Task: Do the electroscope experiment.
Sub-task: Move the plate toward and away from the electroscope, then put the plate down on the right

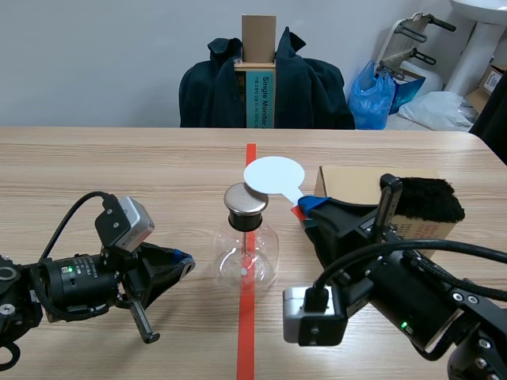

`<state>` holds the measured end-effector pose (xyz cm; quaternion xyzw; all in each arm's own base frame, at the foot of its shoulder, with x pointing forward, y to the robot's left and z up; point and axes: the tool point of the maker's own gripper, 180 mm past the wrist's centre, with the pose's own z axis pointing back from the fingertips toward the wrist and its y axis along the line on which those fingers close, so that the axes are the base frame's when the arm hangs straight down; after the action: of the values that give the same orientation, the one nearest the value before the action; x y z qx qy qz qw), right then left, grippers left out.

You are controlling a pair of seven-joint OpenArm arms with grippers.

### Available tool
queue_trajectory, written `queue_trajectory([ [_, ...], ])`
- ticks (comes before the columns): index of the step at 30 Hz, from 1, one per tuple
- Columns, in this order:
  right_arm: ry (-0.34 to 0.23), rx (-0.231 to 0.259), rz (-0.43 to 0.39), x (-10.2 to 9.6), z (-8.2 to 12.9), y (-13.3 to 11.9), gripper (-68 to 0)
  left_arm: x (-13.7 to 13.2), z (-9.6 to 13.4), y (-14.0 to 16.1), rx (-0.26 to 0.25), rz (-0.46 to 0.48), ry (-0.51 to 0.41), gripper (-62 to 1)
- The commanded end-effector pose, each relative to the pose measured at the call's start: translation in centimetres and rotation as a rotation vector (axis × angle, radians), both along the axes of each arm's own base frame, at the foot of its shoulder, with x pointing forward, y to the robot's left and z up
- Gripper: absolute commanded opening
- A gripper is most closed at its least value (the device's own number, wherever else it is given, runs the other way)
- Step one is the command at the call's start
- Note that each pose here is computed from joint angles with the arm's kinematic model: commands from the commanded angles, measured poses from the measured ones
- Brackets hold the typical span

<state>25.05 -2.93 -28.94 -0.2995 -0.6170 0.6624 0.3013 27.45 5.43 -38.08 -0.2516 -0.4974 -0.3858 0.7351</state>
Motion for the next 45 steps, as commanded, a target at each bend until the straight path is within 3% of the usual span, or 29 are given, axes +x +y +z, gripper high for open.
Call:
queue_trajectory([
  [1,-0.046,-0.003,-0.054,1.1,1.1,-1.4,-66.8,0.5,1.0,-0.3,-0.028,0.003,-0.026,-59.0],
  [9,-0.075,0.012,-0.326,3.9,2.3,-7.9,-66.8,0.5,1.0,-0.3,-0.028,0.003,-0.026,-59.0],
  [15,-0.064,0.072,-0.451,4.6,2.6,-10.6,-66.8,0.5,1.0,-0.2,-0.027,0.003,-0.026,-59.0],
  [20,-0.008,0.078,-0.459,4.3,0.5,-10.2,-66.8,0.6,1.5,0.6,-0.034,0.005,-0.025,-59.0],
  [23,0.033,0.08,-0.437,3.8,-1.0,-9.2,-66.8,-0.4,2.6,0.8,-0.071,-0.022,-0.006,-59.0],
  [30,0.053,0.1,-0.394,3.9,-1.6,-7.3,-66.8,-4.8,6.0,1.2,-0.105,-0.098,-0.009,-59.1],
  [35,0.069,0.096,-0.397,4.5,-2.4,-7.1,-66.8,-8.0,9.7,1.5,-0.167,-0.114,-0.036,-59.0],
  [40,0.099,0.08,-0.409,4.7,-3.7,-7.5,-66.8,-9.4,12.8,1.9,-0.186,-0.064,-0.101,-58.9],
  [43,0.113,0.077,-0.436,4.5,-4.2,-8.0,-66.8,-10.3,13.9,1.9,-0.188,-0.049,-0.11,-49.1],
  [45,0.122,0.074,-0.443,4.2,-4.4,-8.1,-66.8,-10.9,14.2,2.1,-0.186,-0.042,-0.106,-34.2],
])
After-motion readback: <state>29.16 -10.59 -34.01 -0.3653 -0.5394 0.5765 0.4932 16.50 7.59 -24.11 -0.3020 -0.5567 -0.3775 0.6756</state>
